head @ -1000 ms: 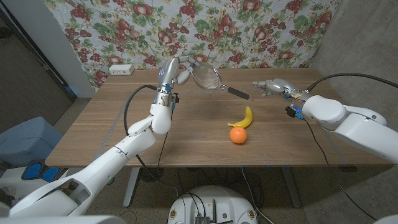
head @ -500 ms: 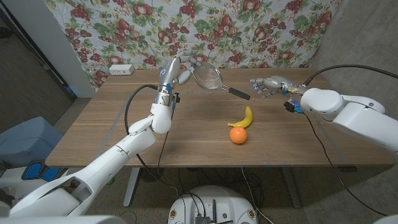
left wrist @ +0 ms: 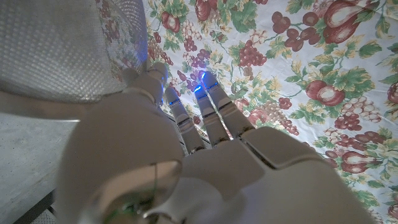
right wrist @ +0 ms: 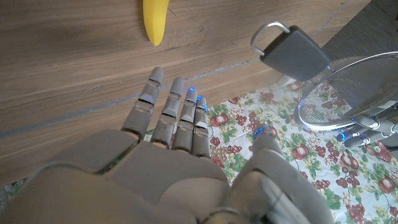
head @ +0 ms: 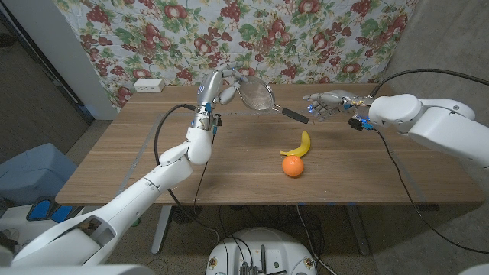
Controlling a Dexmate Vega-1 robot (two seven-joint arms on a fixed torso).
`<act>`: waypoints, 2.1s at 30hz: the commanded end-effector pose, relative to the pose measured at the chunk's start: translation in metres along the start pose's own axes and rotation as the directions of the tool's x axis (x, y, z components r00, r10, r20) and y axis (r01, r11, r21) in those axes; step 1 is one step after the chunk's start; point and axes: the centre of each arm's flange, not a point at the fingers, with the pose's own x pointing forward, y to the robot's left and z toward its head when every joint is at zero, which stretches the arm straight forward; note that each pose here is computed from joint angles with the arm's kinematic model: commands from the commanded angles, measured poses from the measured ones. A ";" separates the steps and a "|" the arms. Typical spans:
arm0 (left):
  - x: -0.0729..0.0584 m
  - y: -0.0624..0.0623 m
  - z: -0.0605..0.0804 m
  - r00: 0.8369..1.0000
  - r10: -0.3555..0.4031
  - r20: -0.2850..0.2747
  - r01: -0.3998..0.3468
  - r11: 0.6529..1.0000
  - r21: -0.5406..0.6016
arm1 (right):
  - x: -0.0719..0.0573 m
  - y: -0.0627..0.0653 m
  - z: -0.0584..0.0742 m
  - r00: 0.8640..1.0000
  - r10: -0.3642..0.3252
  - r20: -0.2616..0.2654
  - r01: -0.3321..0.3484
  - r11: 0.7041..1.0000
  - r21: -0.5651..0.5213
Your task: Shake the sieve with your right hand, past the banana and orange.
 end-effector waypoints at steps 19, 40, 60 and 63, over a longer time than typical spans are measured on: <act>-0.006 -0.005 0.000 1.000 0.028 -0.012 -0.029 0.999 -0.017 | 0.003 -0.009 0.014 0.963 0.270 -0.017 -0.270 0.962 0.035; -0.005 -0.006 0.003 1.000 0.023 -0.013 -0.023 1.000 -0.005 | -0.006 0.000 0.021 0.954 0.292 0.066 -0.292 0.956 0.000; -0.004 -0.007 0.005 0.999 0.018 -0.027 -0.018 1.000 0.003 | -0.015 0.014 0.035 0.978 0.204 0.040 -0.197 0.972 -0.128; -0.004 -0.007 0.005 0.999 0.019 -0.032 -0.019 1.000 0.000 | -0.016 0.017 0.037 0.979 0.200 0.041 -0.192 0.971 -0.142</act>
